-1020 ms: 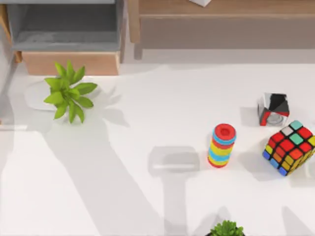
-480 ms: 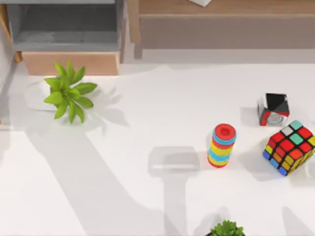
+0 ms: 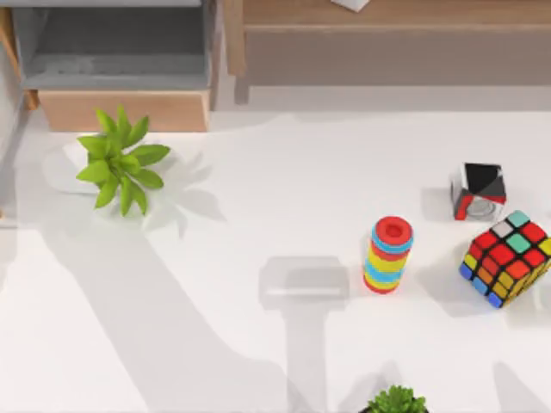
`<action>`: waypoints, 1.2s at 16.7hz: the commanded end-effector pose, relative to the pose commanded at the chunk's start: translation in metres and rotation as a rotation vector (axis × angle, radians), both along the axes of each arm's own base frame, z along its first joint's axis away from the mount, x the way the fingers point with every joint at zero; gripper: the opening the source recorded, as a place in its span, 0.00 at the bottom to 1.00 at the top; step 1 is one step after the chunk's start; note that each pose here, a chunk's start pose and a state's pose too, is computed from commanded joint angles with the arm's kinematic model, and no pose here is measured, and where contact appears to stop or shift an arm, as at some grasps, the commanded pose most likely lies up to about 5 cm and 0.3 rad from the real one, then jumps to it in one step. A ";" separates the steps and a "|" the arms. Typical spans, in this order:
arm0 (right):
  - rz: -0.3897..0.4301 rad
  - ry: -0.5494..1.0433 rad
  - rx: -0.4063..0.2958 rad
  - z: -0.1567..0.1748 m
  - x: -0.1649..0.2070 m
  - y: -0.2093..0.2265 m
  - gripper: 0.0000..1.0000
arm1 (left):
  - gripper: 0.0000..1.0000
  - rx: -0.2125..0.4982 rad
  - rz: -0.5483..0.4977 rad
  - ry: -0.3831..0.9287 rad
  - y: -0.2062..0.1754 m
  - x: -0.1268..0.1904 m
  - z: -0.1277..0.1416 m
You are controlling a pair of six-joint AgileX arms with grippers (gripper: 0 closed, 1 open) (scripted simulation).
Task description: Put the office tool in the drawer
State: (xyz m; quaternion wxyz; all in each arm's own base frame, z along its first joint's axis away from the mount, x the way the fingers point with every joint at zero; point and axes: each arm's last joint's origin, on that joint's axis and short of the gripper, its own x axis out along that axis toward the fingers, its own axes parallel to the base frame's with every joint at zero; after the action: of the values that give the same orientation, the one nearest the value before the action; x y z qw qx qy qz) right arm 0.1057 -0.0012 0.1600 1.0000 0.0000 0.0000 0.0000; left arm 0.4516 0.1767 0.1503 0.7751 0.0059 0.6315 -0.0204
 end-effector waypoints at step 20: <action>0.000 0.000 0.000 0.000 0.000 0.000 1.00 | 1.00 0.000 0.000 0.000 0.000 0.000 0.000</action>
State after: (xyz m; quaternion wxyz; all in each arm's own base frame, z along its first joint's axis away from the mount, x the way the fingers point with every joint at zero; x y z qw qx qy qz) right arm 0.1057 -0.0012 0.1600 1.0000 0.0000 0.0000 0.0000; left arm 0.4516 0.1767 0.1503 0.7751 0.0059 0.6315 -0.0204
